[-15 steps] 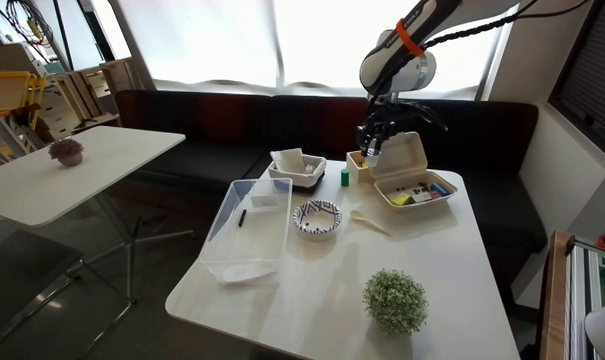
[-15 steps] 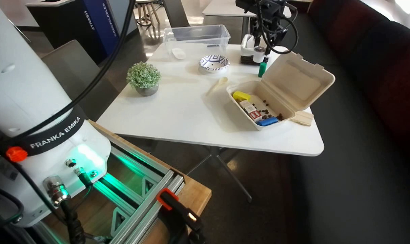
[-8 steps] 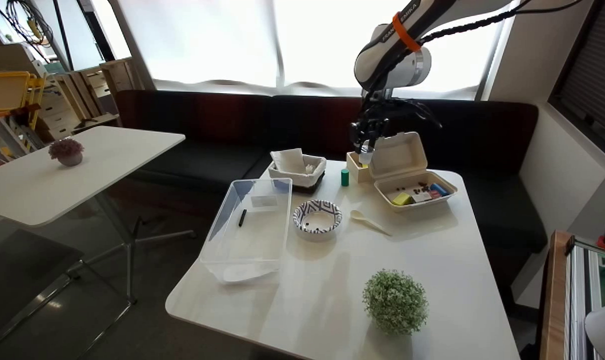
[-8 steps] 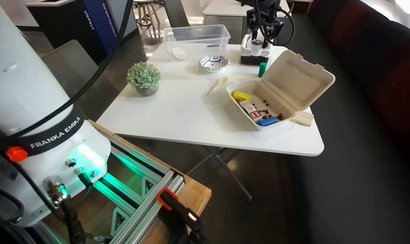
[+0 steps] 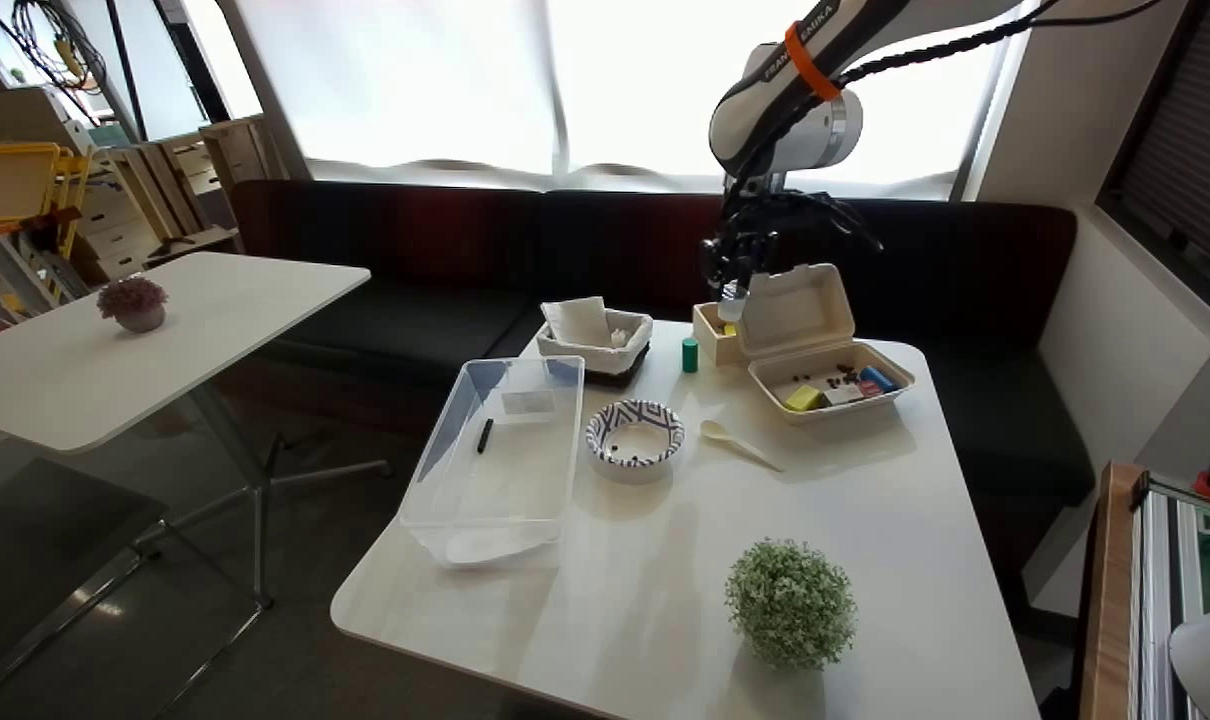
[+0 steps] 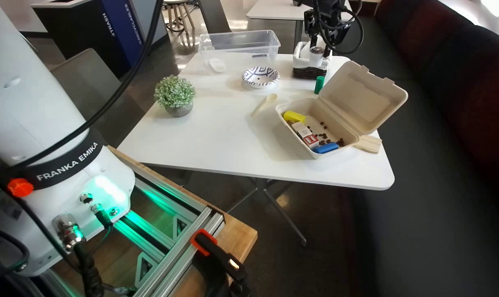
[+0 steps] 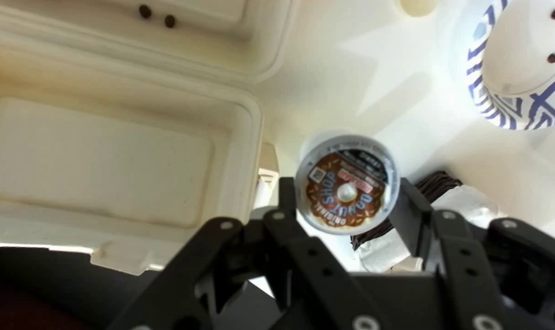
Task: Put the coffee pod on top of the green cylinder.
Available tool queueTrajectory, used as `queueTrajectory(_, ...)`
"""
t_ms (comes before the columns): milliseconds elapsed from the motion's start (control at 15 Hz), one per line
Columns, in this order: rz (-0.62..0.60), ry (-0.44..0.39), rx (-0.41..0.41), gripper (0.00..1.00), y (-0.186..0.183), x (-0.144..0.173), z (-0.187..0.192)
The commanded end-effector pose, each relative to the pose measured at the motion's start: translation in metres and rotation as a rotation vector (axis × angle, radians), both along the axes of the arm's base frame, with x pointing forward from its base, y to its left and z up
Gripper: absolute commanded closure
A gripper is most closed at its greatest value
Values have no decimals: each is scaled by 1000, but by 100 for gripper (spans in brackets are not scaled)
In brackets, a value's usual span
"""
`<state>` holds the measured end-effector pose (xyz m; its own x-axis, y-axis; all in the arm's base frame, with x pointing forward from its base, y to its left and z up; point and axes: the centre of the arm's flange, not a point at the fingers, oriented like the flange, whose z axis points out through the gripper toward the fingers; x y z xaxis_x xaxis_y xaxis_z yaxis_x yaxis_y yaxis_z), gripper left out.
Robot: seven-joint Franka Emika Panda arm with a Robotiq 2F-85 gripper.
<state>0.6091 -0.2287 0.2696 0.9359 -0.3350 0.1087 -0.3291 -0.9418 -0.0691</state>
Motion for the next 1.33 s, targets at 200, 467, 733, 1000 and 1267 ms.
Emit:
queueTrajectory(200,27,-9,-8,72,-21,27,-2)
queueTrajectory(467,60,11,3,72,-13,38,-6)
queueTrajectory(733,74,39,17,72,-1,45,-16)
queueTrajectory(1000,67,23,9,47,1,38,-16)
queueTrajectory(1267,82,24,16,72,2,47,-21)
